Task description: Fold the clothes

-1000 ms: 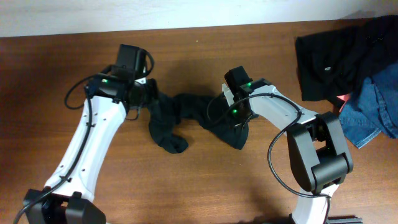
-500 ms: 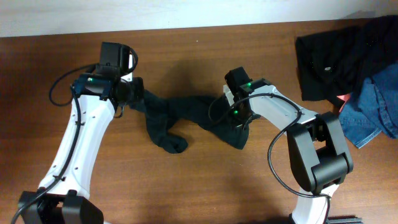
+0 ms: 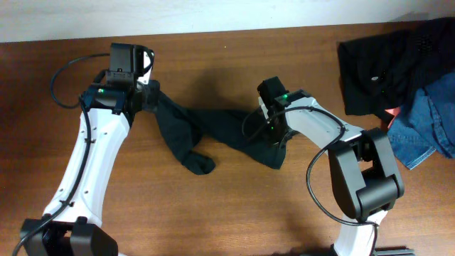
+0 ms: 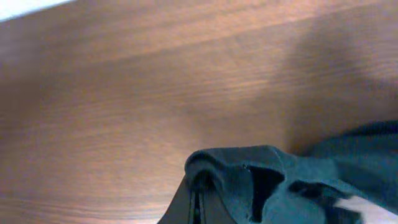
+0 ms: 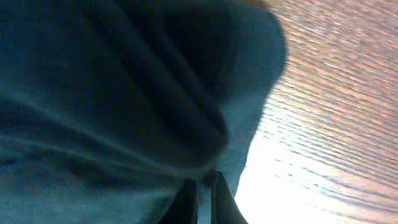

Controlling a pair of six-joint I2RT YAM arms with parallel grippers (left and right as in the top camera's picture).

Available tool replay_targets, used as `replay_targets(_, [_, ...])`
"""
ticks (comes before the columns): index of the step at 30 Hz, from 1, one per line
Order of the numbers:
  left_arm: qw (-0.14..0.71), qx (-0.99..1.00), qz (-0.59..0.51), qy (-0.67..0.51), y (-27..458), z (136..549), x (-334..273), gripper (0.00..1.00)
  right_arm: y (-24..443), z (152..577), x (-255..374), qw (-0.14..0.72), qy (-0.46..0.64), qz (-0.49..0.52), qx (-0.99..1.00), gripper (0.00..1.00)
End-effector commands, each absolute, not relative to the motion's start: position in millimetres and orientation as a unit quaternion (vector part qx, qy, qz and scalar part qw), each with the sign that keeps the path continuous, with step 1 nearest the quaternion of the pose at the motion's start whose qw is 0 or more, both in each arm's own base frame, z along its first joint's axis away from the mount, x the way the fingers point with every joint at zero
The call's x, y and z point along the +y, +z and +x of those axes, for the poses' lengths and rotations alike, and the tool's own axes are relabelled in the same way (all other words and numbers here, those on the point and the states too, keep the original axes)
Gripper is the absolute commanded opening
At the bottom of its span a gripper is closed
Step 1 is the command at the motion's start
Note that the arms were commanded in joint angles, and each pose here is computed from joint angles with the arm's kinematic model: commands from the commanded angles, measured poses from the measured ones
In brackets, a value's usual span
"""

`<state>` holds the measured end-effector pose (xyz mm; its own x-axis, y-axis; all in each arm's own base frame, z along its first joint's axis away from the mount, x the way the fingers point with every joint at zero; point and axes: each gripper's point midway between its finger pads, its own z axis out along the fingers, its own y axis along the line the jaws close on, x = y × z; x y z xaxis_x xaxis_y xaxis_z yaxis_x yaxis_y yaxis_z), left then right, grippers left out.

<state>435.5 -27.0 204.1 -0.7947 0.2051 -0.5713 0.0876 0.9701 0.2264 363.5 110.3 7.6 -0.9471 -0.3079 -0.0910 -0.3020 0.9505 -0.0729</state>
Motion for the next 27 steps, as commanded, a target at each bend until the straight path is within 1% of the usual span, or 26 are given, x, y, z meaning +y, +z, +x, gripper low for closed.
replay_targets(1, [0.336,0.929,0.064,0.144,227.0,441.9,-0.7,0.00,0.8,365.0,85.0,0.039,-0.051,-0.133,0.989,0.04])
replay_targets(7, [0.364,0.918,0.031,0.154,238.2,453.8,25.4,0.01,-0.2,366.9,64.6,0.030,-0.024,-0.094,0.995,0.04])
replay_targets(10, [0.373,0.916,0.070,0.132,239.5,459.0,14.6,0.00,-0.1,369.0,59.7,0.033,-0.023,-0.087,0.995,0.04])
replay_targets(11, [0.374,0.916,0.083,0.119,238.7,459.7,8.5,0.00,-0.1,369.5,59.5,0.033,-0.023,-0.087,0.995,0.09])
replay_targets(12, [0.375,0.916,0.089,0.108,238.2,460.0,3.6,0.00,-0.1,369.5,59.5,0.033,-0.023,-0.087,0.995,0.17])
replay_targets(13, [0.376,0.917,0.093,0.100,237.7,460.0,0.0,0.00,0.0,369.5,60.4,0.033,-0.020,-0.087,0.995,0.38])
replay_targets(14, [0.375,0.917,0.095,0.094,237.1,459.7,-2.5,0.01,-0.2,368.8,63.8,0.032,-0.010,-0.087,0.996,0.49])
replay_targets(15, [0.375,0.917,0.097,0.091,236.9,459.7,-3.6,0.00,0.2,368.7,67.7,0.032,0.001,-0.088,0.996,0.56])
replay_targets(16, [0.375,0.917,0.097,0.090,236.7,459.5,-4.1,0.01,1.6,368.4,72.5,0.031,0.015,-0.088,0.996,0.69])
replay_targets(17, [0.375,0.918,0.097,0.090,236.6,459.4,-4.1,0.00,3.2,368.2,76.2,0.030,0.025,-0.088,0.995,0.84])
replay_targets(18, [0.374,0.918,0.098,0.090,236.3,459.1,-4.9,0.00,6.4,367.6,80.4,0.026,0.037,-0.089,0.995,0.93])
replay_targets(20, [0.372,0.918,0.100,0.089,235.5,458.3,-7.0,0.00,17.6,364.6,86.7,0.012,0.056,-0.090,0.994,0.94])
replay_targets(21, [0.371,0.919,0.102,0.088,234.9,457.7,-8.4,0.01,25.1,362.6,89.6,0.004,0.064,-0.090,0.994,0.90])
replay_targets(22, [0.370,0.919,0.103,0.087,234.7,457.4,-9.4,0.01,35.6,360.5,92.9,-0.002,0.072,-0.091,0.993,0.82])
replay_targets(24, [0.368,0.920,0.103,0.086,233.8,456.4,-10.9,0.01,48.8,358.4,97.1,-0.002,0.074,-0.096,0.993,0.74])
replay_targets(27, [0.366,0.922,0.103,0.078,232.3,455.1,-13.9,0.01,72.6,352.0,109.1,0.011,0.076,-0.114,0.991,0.67])
